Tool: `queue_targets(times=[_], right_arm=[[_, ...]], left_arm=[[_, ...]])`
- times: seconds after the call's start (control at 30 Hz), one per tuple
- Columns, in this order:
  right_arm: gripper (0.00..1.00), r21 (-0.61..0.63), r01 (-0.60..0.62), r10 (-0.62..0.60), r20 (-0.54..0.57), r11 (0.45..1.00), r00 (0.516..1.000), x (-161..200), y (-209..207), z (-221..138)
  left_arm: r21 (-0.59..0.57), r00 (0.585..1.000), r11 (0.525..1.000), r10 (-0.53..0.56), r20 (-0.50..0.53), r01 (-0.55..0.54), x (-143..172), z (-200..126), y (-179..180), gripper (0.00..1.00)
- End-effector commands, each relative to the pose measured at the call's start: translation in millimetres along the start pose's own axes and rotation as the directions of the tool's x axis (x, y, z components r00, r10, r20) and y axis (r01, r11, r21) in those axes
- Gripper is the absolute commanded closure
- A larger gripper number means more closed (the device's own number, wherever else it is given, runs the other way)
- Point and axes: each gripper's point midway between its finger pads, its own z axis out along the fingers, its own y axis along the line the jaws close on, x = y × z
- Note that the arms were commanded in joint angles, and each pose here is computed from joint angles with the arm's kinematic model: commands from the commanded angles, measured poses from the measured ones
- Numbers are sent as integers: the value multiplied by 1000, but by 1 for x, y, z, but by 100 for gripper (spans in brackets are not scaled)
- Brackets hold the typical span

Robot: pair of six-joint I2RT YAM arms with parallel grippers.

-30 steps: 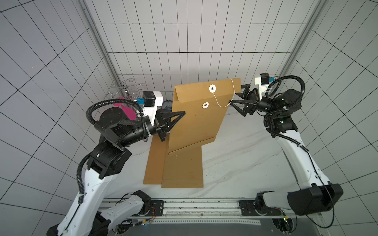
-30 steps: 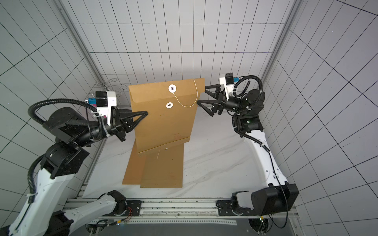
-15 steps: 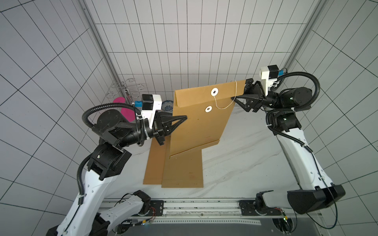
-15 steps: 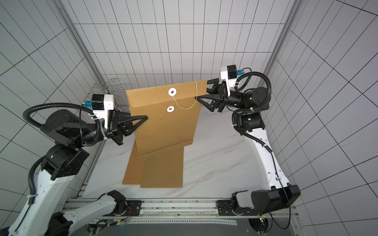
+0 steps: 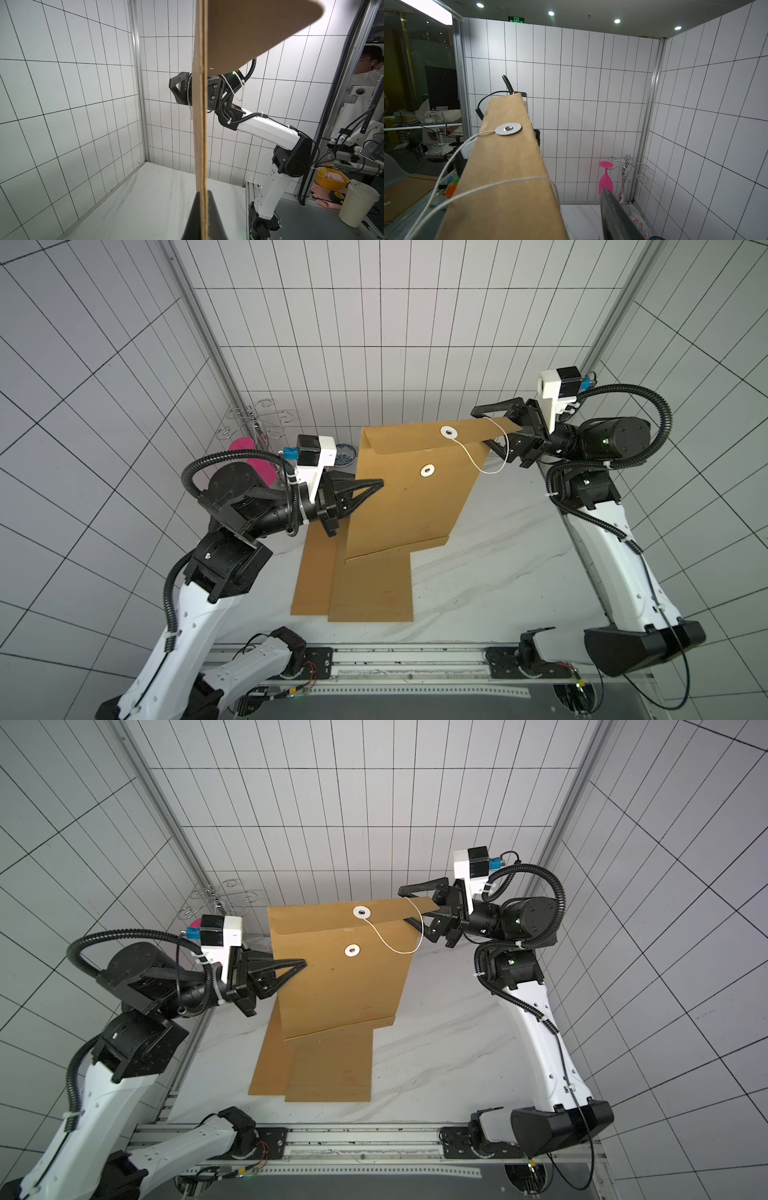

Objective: Open the file bag
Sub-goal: Adjust the file bag.

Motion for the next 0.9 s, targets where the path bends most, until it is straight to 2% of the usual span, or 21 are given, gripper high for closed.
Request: queue_targets(times=[0.0,0.43,0.57,0.6,0.67,0.73,0.77,0.8,0.87], right_arm=[[58,-44,84,-83,24,996,996,-27,30,1],[99,-61,56,-56,-3,997,998,-19,37,-1],[100,-55,37,-38,-11,998,999,-17,38,-2],[100,-41,20,-21,-18,999,1000,-16,36,-3],[100,7,-27,28,-45,1000,999,-6,27,-4],[100,99,-92,100,-87,991,991,13,12,-8],[100,148,-115,131,-104,982,986,22,4,-12],[100,204,-148,175,-121,968,977,33,-3,-16],[100,340,-216,277,-143,915,950,56,-23,-29]], left_arm=[[3,1000,1000,20,3,-20,0,-2,-2,100],[-30,1000,999,25,3,-25,3,-1,5,100],[-86,1000,996,17,-6,-17,8,-2,15,100],[-121,1000,993,13,-8,-14,9,-3,21,92],[-199,1000,980,14,-15,-17,12,-7,33,58],[-300,1000,954,17,-24,-23,16,-13,49,33],[-345,999,938,15,-32,-25,19,-17,56,15],[-403,999,915,11,-46,-29,23,-21,67,4],[-524,997,851,-14,-75,-28,34,-32,88,2]])
